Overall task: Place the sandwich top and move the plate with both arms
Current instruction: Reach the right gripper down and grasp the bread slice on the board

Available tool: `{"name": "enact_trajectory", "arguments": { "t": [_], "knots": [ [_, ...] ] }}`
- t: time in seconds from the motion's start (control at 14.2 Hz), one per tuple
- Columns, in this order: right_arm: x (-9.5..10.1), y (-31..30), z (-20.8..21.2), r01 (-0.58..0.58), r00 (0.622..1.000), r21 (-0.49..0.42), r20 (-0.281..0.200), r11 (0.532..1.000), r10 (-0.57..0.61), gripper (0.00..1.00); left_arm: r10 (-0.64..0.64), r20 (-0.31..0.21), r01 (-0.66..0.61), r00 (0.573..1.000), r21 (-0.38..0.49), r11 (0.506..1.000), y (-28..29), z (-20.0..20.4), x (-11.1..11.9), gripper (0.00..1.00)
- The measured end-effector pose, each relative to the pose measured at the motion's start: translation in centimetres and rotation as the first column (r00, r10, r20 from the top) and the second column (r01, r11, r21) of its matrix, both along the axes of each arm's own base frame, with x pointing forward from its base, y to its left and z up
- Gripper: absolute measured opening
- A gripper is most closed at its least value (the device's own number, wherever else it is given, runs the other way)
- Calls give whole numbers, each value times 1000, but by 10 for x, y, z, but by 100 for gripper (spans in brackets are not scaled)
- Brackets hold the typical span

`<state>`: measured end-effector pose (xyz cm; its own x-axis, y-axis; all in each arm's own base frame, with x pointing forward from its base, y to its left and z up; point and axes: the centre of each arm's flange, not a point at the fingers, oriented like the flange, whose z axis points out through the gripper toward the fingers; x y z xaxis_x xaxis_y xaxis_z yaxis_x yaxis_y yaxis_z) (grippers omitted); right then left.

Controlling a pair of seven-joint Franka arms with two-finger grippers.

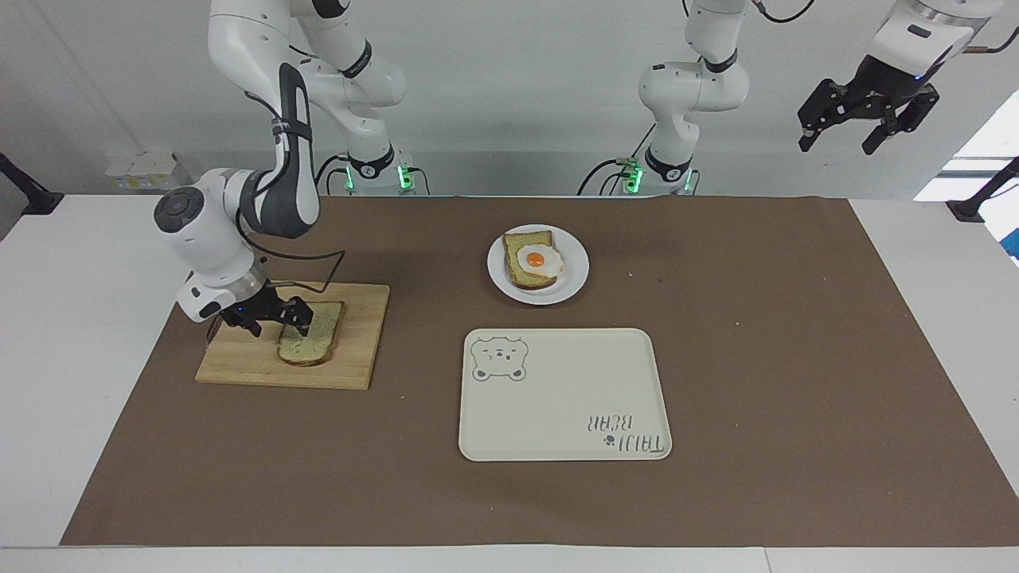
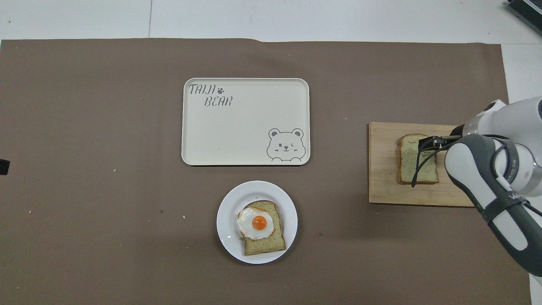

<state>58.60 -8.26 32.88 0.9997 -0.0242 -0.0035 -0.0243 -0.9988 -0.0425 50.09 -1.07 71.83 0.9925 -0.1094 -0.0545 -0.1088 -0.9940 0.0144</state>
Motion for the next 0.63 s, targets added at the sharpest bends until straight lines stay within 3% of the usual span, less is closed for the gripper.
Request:
{"name": "enact_trajectory", "arguments": {
  "t": [0.63],
  "knots": [
    [-9, 0, -25, 9, 1000, 51, -5, 999, -9, 96, 0, -1, 0, 1000, 0, 1000, 0, 0, 0, 100]
  ]
}}
